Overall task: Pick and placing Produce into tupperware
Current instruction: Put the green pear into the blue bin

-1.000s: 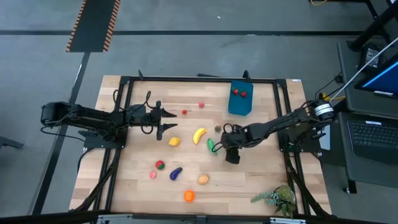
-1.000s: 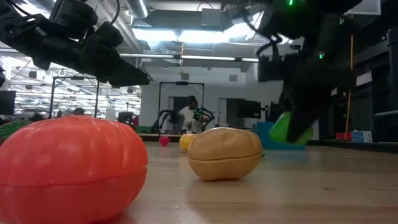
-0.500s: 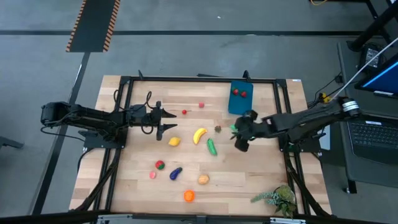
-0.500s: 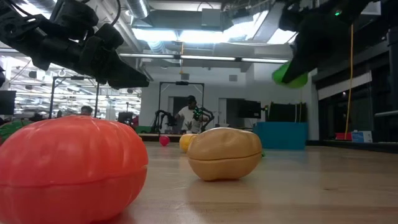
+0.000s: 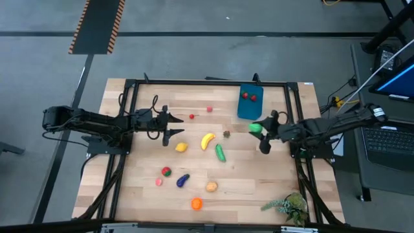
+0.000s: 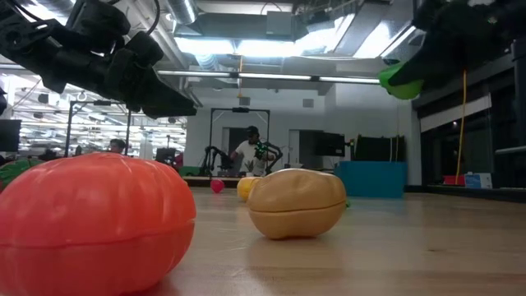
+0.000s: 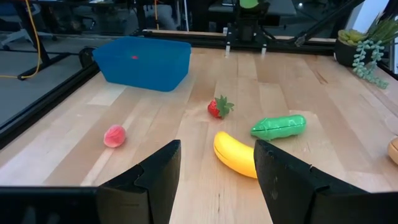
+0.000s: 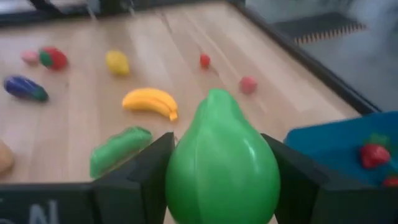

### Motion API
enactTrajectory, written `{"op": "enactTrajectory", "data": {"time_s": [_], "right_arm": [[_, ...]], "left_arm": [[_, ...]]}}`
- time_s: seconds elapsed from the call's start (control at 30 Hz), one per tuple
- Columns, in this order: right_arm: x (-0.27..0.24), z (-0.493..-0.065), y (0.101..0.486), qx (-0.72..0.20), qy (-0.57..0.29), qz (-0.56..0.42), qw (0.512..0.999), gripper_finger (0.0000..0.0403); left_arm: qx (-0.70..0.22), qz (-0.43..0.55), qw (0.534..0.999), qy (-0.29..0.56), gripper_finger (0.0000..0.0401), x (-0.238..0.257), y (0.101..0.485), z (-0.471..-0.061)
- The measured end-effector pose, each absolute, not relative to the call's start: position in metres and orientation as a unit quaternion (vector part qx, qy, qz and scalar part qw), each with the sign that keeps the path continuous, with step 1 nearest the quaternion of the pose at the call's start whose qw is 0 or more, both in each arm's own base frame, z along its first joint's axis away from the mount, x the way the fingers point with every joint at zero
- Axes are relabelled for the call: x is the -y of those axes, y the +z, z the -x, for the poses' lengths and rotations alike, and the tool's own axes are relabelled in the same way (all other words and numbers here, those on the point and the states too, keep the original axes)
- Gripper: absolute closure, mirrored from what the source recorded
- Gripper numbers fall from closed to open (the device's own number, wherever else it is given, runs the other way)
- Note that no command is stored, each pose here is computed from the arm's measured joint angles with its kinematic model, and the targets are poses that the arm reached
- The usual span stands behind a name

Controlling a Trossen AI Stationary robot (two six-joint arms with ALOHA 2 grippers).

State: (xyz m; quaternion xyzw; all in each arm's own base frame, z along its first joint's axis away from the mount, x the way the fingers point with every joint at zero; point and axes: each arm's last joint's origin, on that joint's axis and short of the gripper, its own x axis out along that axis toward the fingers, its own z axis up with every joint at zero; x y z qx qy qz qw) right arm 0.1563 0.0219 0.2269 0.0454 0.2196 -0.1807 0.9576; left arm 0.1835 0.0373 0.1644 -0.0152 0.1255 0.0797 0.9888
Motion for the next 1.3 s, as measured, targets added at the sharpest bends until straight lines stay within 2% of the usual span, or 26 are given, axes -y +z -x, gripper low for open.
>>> {"op": "enactTrajectory", "data": {"time_s": [0.23, 0.53, 1.13, 1.3], "right_arm": [[-0.017, -0.134, 0.220, -0.124, -0.141, -0.030, 0.982, 0.0193], [-0.017, -0.113, 0.219, -0.074, -0.057, 0.001, 0.996, 0.0193], [-0.013, -0.099, 0.220, -0.029, -0.057, 0.022, 0.998, 0.0193], [-0.009, -0.099, 0.221, -0.024, -0.133, 0.017, 0.991, 0.0193]], "left_arm": [[-0.125, 0.016, 0.989, 0.080, 0.0205, -0.037, 0.164, -0.184], [-0.124, 0.028, 0.989, 0.081, 0.0205, -0.037, 0.165, -0.184], [-0.122, 0.041, 0.988, 0.083, 0.0205, -0.037, 0.165, -0.184], [-0.123, 0.041, 0.988, 0.083, 0.0205, -0.037, 0.165, -0.184]]}}
